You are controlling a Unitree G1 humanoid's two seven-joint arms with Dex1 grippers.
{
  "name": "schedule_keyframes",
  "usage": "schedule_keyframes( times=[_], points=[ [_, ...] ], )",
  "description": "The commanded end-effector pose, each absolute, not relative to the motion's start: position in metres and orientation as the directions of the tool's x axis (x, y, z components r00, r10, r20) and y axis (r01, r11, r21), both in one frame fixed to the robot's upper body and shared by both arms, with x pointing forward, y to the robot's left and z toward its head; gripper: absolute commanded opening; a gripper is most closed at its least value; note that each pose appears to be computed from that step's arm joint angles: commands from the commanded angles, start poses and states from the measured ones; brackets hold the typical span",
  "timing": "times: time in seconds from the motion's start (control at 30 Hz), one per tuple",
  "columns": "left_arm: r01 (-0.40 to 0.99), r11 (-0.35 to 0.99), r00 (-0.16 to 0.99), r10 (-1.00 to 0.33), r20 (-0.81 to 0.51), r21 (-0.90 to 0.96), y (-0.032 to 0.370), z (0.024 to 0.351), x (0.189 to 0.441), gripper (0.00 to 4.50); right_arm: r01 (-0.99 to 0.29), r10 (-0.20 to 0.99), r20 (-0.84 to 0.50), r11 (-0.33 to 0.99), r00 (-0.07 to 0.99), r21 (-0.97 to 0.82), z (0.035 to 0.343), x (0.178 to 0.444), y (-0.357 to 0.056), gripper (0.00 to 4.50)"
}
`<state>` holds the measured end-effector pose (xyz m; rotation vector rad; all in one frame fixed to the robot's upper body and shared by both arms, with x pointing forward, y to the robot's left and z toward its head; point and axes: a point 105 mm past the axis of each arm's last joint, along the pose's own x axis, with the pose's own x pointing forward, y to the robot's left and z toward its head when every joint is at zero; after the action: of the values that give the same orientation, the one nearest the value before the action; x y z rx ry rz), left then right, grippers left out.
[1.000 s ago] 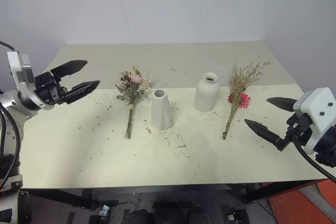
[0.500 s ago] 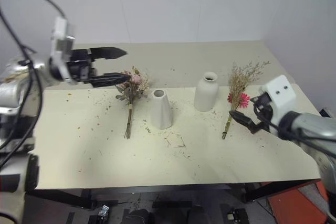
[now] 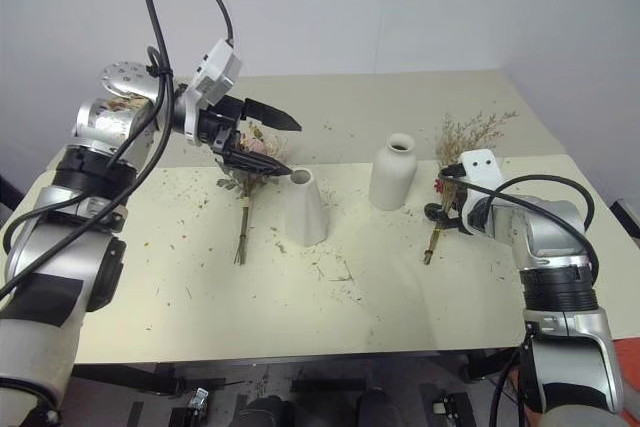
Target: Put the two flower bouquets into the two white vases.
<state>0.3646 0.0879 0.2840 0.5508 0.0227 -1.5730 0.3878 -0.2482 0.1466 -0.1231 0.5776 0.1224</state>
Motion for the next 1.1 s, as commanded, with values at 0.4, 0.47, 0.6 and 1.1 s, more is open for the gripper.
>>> schedule_keyframes(
  times=[0.4, 0.47, 0.6, 1.1],
  points=[
    [0.933, -0.062, 0.058, -0.946, -0.319, 0.354, 0.106, 0.288, 0.358, 4.5, -0.145, 0.075, -0.547, 0.986, 0.834, -0.087, 0.152, 0.418, -0.246, 0.69],
    [0.933, -0.047, 0.073, -0.946, -0.315, 0.357, 0.109, 0.288, 0.359, 4.5, -0.134, 0.065, -0.556, 0.987, 0.828, -0.083, 0.15, 0.419, -0.248, 0.09],
    [0.931, -0.024, 0.093, -0.949, -0.301, 0.364, 0.113, 0.29, 0.358, 4.5, -0.057, 0.004, -0.45, 0.993, 0.893, -0.104, 0.17, 0.429, -0.255, 0.04],
    [0.912, 0.126, 0.217, -0.955, -0.2, 0.39, 0.131, 0.305, 0.369, 4.5, -0.264, -0.144, 0.786, 0.893, 0.601, 0.365, 0.392, 0.381, -0.254, 0.04]
  ],
)
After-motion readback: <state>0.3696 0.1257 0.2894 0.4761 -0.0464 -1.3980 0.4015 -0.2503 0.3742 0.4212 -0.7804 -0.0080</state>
